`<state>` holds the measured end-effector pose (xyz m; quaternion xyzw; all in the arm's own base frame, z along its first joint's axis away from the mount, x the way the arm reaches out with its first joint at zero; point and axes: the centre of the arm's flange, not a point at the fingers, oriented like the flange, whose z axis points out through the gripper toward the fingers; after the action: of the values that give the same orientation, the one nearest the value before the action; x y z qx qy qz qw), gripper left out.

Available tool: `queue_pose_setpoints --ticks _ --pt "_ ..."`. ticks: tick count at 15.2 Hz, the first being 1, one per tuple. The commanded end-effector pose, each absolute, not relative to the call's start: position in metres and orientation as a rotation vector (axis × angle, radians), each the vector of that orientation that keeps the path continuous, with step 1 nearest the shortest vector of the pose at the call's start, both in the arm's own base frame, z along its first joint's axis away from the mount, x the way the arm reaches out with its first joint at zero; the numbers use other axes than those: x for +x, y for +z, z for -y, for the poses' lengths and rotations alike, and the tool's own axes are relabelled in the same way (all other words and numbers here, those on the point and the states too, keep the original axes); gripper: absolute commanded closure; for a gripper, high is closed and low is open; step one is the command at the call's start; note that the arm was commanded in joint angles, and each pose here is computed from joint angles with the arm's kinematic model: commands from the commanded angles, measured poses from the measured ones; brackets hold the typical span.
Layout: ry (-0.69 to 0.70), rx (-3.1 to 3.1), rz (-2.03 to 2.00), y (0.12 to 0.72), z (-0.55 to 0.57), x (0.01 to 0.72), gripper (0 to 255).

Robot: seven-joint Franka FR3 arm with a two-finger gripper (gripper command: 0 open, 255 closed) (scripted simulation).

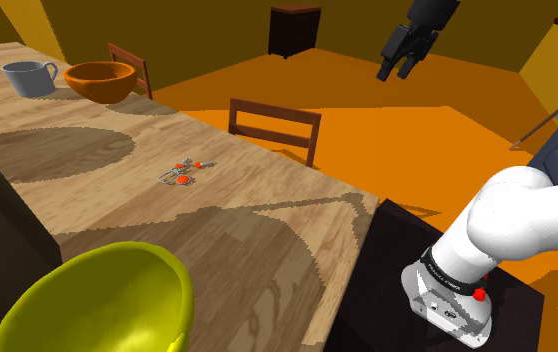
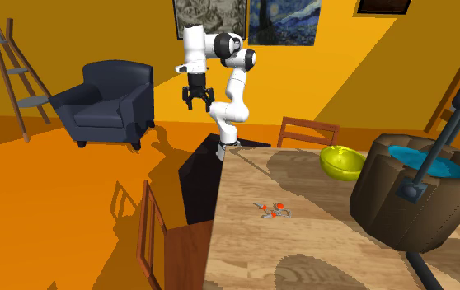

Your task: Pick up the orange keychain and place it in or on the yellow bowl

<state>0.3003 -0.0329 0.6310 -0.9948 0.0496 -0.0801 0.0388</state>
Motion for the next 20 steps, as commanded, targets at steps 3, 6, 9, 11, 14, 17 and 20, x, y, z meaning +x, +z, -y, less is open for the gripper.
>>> queue_pose_setpoints --ticks 3,6,9,11,14,17,20 --pt "-0.232 -3.056 -0.144 0.623 0.011 0.314 0" --pt "-0.213 -3.064 -0.131 0.612 -0.023 0.335 0" --pt "-0.193 -3.072 -0.119 0.599 -0.056 0.356 0" --pt "-0.180 -3.078 -0.110 0.591 -0.079 0.369 0" --pt "-0.160 -3.085 -0.098 0.578 -0.113 0.388 0" --pt "-0.140 -3.093 -0.085 0.564 -0.146 0.408 0" --pt "-0.120 -3.100 -0.072 0.550 -0.180 0.426 0"
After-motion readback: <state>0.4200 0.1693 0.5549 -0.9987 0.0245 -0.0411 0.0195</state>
